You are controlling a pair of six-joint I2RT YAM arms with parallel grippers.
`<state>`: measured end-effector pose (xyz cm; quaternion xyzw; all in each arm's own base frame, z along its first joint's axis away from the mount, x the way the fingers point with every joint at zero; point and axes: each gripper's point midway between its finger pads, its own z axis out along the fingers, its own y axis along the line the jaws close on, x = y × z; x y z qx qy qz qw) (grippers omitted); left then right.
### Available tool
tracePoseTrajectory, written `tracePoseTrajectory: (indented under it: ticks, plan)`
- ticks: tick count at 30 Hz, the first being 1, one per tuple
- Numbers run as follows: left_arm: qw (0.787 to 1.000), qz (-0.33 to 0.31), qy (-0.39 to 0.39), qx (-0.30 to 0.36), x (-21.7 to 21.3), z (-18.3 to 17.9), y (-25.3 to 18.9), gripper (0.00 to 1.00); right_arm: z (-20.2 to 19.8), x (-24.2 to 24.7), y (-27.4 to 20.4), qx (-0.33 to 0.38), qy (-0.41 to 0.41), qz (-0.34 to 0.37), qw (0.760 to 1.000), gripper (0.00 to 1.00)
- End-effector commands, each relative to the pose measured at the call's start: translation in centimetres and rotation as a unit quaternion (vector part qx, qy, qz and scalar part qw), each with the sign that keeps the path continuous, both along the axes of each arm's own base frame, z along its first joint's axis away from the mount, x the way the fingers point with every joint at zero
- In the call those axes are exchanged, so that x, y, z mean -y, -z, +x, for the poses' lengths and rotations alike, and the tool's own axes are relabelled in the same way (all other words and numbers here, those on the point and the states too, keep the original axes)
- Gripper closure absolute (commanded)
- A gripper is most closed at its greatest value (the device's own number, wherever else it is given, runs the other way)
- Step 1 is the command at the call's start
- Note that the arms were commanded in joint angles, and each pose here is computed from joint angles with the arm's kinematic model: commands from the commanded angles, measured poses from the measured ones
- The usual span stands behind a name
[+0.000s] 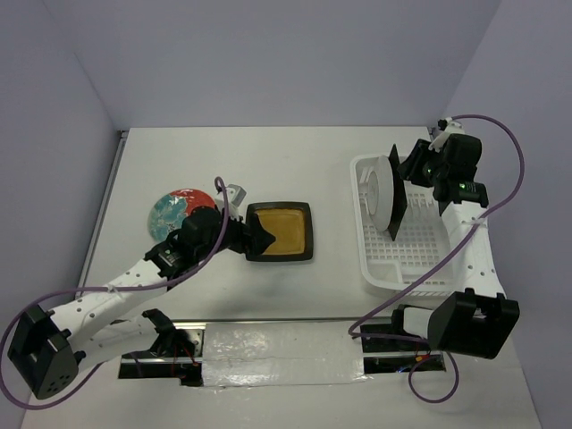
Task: Unload the plates from the dish rack
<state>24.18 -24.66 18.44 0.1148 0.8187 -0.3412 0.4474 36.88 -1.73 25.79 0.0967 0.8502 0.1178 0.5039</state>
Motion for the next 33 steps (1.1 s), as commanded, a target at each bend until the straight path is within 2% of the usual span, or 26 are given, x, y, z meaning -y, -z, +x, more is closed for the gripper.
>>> tracePoseTrajectory:
  ticks: [1,6,23,33]
  plan:
    - [0.999,-0.02,-0.01,0.046,-0.1,0.4,-2.4,0.06,0.7,0.3,-0.2,0.016,-0.01,-0.001,1.0,0.56]
    - [0.998,-0.039,-0.001,0.047,0.2,0.0,-2.5,0.06,1.0,0.1,0.3,0.01,-0.019,0.005,1.0,0.56]
    - [0.998,-0.043,0.005,0.047,0.3,-0.2,-2.8,0.06,1.9,-0.6,3.7,-0.036,-0.04,0.032,0.998,0.58]
    - [0.998,-0.041,-0.002,0.049,0.1,-0.2,-3.0,0.06,2.7,-1.0,4.1,-0.038,-0.054,0.047,0.997,0.71]
